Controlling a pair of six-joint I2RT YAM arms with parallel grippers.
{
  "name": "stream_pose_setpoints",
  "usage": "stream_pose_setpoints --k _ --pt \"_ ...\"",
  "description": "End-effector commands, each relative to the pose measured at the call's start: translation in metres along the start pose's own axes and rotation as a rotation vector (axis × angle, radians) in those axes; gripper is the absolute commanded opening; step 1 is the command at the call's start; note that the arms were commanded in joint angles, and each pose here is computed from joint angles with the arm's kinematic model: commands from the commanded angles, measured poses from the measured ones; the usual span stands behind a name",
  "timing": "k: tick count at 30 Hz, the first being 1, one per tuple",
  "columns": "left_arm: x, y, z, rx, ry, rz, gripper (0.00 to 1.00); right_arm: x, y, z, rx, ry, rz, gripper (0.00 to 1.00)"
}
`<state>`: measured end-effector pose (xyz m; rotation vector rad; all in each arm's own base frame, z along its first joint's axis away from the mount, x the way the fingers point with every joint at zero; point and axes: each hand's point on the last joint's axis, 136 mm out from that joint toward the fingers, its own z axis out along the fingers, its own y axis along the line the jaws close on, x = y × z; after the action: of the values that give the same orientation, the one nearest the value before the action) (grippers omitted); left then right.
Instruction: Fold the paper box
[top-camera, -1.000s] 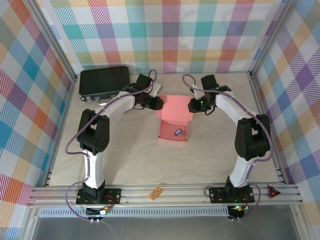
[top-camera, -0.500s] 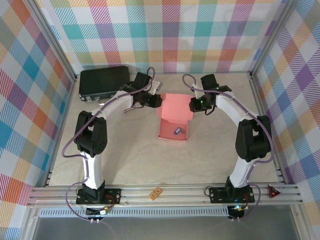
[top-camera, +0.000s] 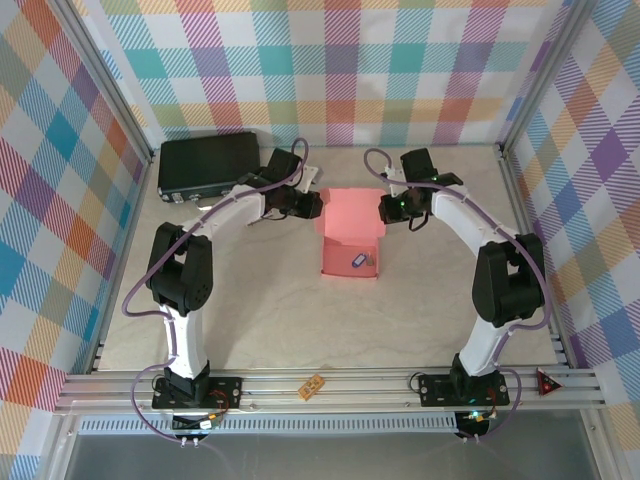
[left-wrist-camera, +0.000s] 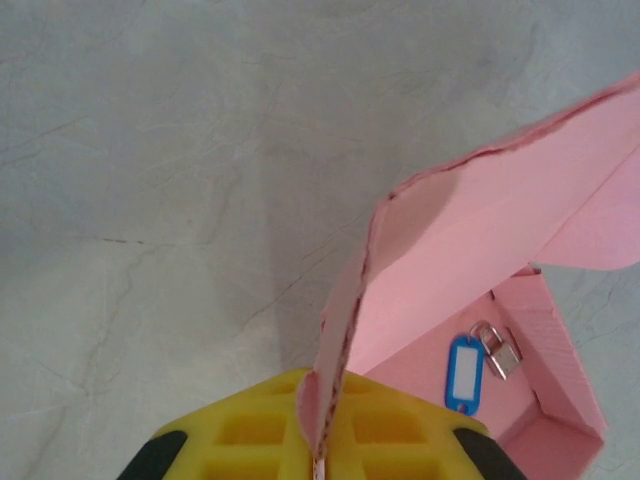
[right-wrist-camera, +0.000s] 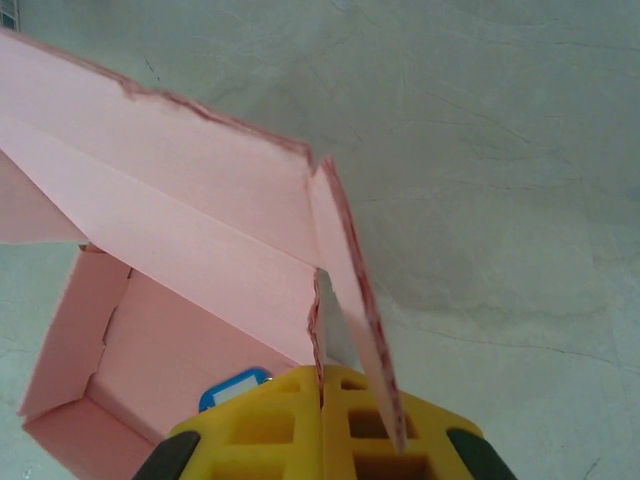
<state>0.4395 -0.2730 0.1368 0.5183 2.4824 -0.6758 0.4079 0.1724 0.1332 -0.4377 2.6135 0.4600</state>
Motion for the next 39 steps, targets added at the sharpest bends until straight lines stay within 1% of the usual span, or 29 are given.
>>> stream_pose_setpoints --k 1,7,9,10,13,19,24,34,39 --pt "-0.007 -0.001 -0.011 -0.020 -0.055 -0.025 0.07 -0.004 0.006 -0.007 0.003 -0.036 0.001 0.05" --pt "-0.013 -0.003 -0.016 -0.046 -0.124 -0.067 0.05 -0.008 0.008 -0.011 0.041 -0.106 0.011 0.01" --pt "-0.013 -0.005 -0.018 -0.051 -0.145 -0.073 0.05 -0.010 0.009 -0.014 0.055 -0.138 0.012 0.01" --pt "-0.020 -0.008 -0.021 -0.047 -0.182 -0.069 0.05 -0.012 0.010 -0.017 0.062 -0.161 0.008 0.01" --pt "-0.023 -0.013 -0.025 -0.054 -0.226 -0.067 0.05 -0.013 0.010 -0.022 0.096 -0.213 0.000 0.01" --pt "-0.025 -0.021 -0.029 -0.074 -0.291 -0.065 0.05 -0.017 0.017 -0.030 0.107 -0.310 -0.021 0.02" --pt "-0.020 -0.024 -0.028 -0.085 -0.328 -0.093 0.05 -0.016 0.018 -0.027 0.117 -0.334 -0.024 0.02" --pt "-0.011 -0.025 -0.028 -0.104 -0.397 -0.183 0.05 -0.016 0.022 -0.023 0.199 -0.407 -0.019 0.01" --pt "-0.010 -0.026 -0.035 -0.134 -0.464 -0.214 0.05 -0.017 0.024 -0.028 0.240 -0.467 -0.006 0.02"
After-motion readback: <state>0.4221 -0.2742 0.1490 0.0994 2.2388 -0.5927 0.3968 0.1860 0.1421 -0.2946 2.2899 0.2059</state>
